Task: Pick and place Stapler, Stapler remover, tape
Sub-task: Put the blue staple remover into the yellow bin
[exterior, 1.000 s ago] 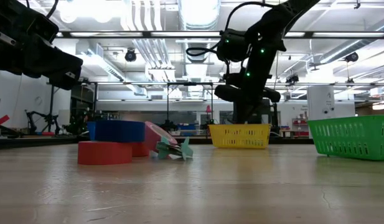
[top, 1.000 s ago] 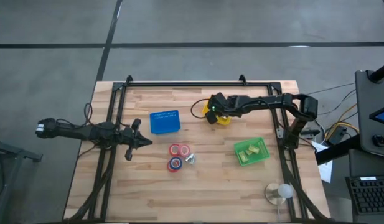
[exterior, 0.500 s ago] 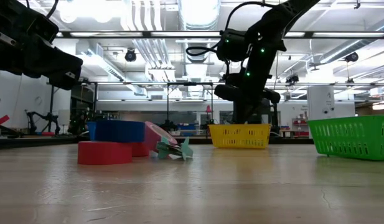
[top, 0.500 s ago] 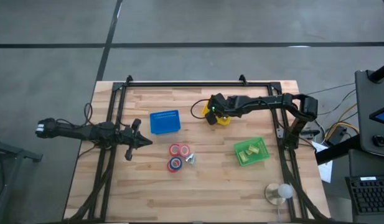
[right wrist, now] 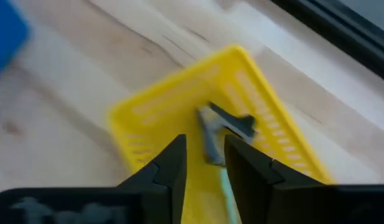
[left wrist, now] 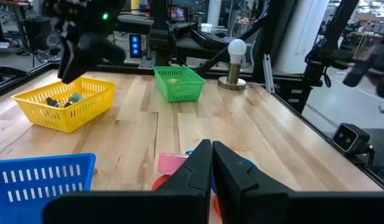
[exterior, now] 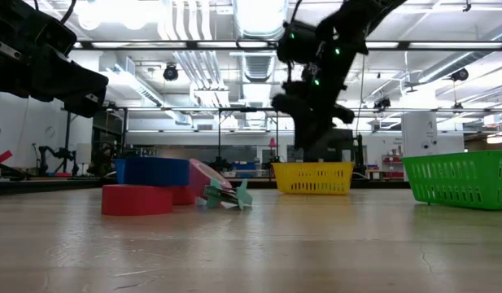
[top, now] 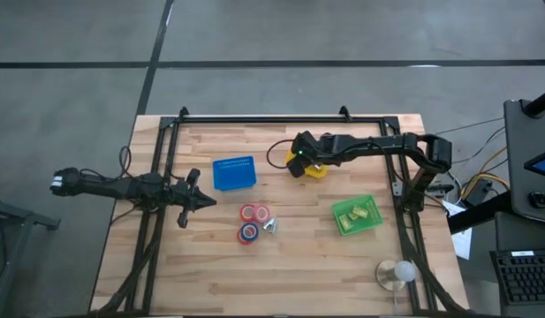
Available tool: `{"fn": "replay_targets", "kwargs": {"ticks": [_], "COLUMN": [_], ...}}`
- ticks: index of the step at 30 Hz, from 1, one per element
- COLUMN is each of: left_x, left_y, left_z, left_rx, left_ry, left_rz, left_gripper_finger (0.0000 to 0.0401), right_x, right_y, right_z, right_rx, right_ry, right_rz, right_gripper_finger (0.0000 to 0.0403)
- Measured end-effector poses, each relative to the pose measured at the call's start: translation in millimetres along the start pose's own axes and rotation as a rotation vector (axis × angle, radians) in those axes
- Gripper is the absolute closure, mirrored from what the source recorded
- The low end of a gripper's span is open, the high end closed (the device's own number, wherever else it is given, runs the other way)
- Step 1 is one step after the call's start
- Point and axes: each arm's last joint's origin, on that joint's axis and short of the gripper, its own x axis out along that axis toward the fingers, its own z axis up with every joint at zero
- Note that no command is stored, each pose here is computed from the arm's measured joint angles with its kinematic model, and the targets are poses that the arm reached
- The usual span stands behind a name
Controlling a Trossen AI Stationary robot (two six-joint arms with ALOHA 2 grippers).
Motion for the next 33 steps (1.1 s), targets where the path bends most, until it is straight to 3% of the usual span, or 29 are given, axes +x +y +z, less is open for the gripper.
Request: {"fn": "replay_targets", "kwargs": {"ticks": [3,6,13,17,23,33], "left_x": [0.0,0.0,0.0,0.0,0.0,0.0], "left_y": [0.0,0.0,0.0,0.0,0.0,0.1], "left_z": [0.0,0.0,-0.1,-0.1,-0.1,-0.4], "left_rx": [0.000,0.000,0.000,0.000,0.000,0.000], "left_ry": [0.000,0.000,0.001,0.001,0.001,0.004], "left_rz": [0.000,0.000,0.000,0.000,0.000,0.000], "left_gripper_finger": [0.0385,0.0385,0.0385,0.0385,0.0385,0.0385], "right_x": [-12.1,-25.5,-43.6,-47.9,-48.7,-28.5], "right_y": [15.4,35.6,80.2,101.6,137.0,159.3], "right_z": [3.6,-3.0,-38.1,-60.4,-90.0,-131.6], "right_rx": [-0.056,-0.203,-0.550,-0.774,-0.881,-1.130], "right_ry": [-0.030,-0.057,-0.144,-0.138,-0.214,-0.188], "right_rz": [0.050,0.100,0.237,0.386,0.494,0.499], "right_gripper_finger": [0.0288,0.0284,0.0295,0.0300,0.0287,0.0274]}}
